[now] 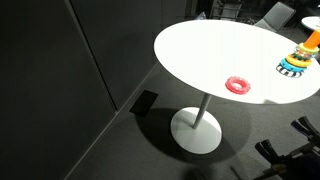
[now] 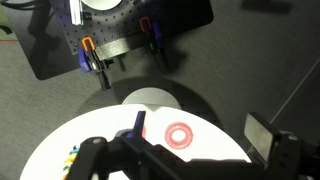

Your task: Place the stack on top of the red ring

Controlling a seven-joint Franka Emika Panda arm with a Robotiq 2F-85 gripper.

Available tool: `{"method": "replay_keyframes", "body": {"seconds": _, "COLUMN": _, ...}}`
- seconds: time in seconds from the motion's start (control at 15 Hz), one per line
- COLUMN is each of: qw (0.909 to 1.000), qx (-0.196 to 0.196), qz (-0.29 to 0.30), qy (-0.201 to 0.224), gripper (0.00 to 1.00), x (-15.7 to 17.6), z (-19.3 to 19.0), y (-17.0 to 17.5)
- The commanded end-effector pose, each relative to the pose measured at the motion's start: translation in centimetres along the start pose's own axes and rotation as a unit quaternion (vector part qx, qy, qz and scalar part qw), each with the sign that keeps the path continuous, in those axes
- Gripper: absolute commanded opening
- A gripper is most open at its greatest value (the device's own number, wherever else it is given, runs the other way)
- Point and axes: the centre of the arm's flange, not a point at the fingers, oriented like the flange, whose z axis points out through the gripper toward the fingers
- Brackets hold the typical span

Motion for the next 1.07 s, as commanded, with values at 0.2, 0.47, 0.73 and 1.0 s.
{"method": "replay_keyframes", "body": {"seconds": 0.2, "qw": 0.9964, "qx": -0.015, "qz": 0.017, "qy": 0.081, "gripper": 1.0, "x": 5.2, "z": 2.5, "y": 1.3}}
{"method": "replay_keyframes", "body": {"seconds": 0.47, "qw": 0.9953, "qx": -0.015, "qz": 0.024, "qy": 0.093, "gripper": 1.0, "x": 7.9, "z": 6.4, "y": 2.5}}
{"method": "replay_keyframes", "body": {"seconds": 0.73, "qw": 0.9952, "qx": -0.02, "qz": 0.036, "qy": 0.088, "gripper": 1.0, "x": 10.2, "z": 10.4, "y": 4.4}}
{"method": "replay_keyframes", "body": {"seconds": 1.0, "qw": 0.9957, "qx": -0.025, "qz": 0.046, "qy": 0.076, "gripper": 1.0, "x": 10.2, "z": 11.4, "y": 4.6}}
